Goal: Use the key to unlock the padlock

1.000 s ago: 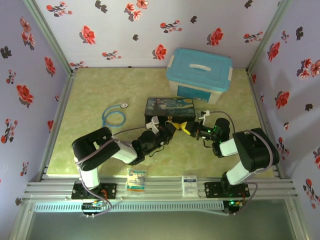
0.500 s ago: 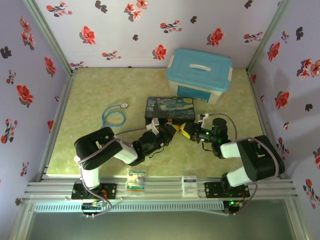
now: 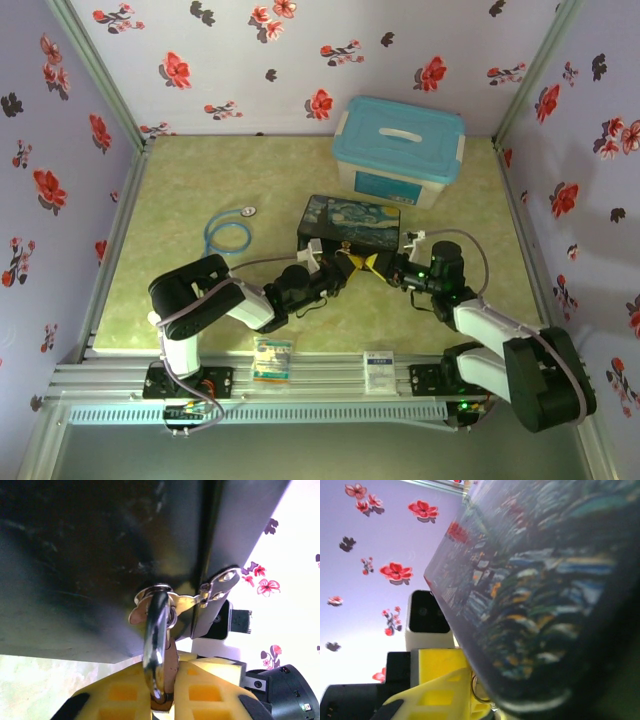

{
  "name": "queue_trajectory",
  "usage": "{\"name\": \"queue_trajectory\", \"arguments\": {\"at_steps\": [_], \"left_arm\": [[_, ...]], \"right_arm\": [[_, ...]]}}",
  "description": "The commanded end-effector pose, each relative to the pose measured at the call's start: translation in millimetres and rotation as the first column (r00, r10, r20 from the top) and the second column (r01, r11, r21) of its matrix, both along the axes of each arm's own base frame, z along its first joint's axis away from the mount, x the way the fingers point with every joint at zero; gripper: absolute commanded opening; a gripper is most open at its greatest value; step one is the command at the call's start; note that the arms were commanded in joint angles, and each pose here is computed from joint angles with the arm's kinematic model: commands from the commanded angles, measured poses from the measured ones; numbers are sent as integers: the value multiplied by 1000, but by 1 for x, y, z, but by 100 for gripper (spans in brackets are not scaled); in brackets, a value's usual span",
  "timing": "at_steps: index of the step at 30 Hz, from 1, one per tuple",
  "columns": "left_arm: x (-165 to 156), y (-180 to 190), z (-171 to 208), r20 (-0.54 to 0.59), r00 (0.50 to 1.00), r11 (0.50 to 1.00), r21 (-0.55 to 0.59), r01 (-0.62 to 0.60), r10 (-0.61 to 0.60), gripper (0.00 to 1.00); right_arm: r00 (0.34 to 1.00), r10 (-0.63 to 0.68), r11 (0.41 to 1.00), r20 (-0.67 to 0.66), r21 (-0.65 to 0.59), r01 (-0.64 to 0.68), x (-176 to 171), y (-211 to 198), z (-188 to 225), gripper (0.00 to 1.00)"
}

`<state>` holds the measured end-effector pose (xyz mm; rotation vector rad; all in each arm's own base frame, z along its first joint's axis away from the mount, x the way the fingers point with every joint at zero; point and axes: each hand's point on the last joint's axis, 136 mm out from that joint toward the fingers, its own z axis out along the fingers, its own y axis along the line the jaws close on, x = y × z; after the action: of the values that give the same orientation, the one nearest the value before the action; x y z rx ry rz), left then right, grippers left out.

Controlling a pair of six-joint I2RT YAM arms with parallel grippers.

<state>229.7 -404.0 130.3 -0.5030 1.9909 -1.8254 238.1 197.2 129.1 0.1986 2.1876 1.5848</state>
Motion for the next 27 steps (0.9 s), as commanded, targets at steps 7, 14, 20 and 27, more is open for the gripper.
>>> {"name": "queue_trajectory", "arguments": {"at_steps": [7,14,20,27], "left_arm": [[-4,-15,9,37,998,998,-24,55,-54,0],[-18,-33,9,18,996,995,-43,93,-93,0],[-18,-40,11,28,996,995,-48,89,-87,0],[-16,-45,22,47,995,993,-71,93,-90,0]], "right_arm": [[1000,-8,1000,3,26,7,-8,6,-6,0],[994,-110,992,10,67,109,3,3,9,0],[973,-103,968,-205,206,146,2,11,16,0],[970,-98,980,-222,149,133,-5,12,10,0]]}}
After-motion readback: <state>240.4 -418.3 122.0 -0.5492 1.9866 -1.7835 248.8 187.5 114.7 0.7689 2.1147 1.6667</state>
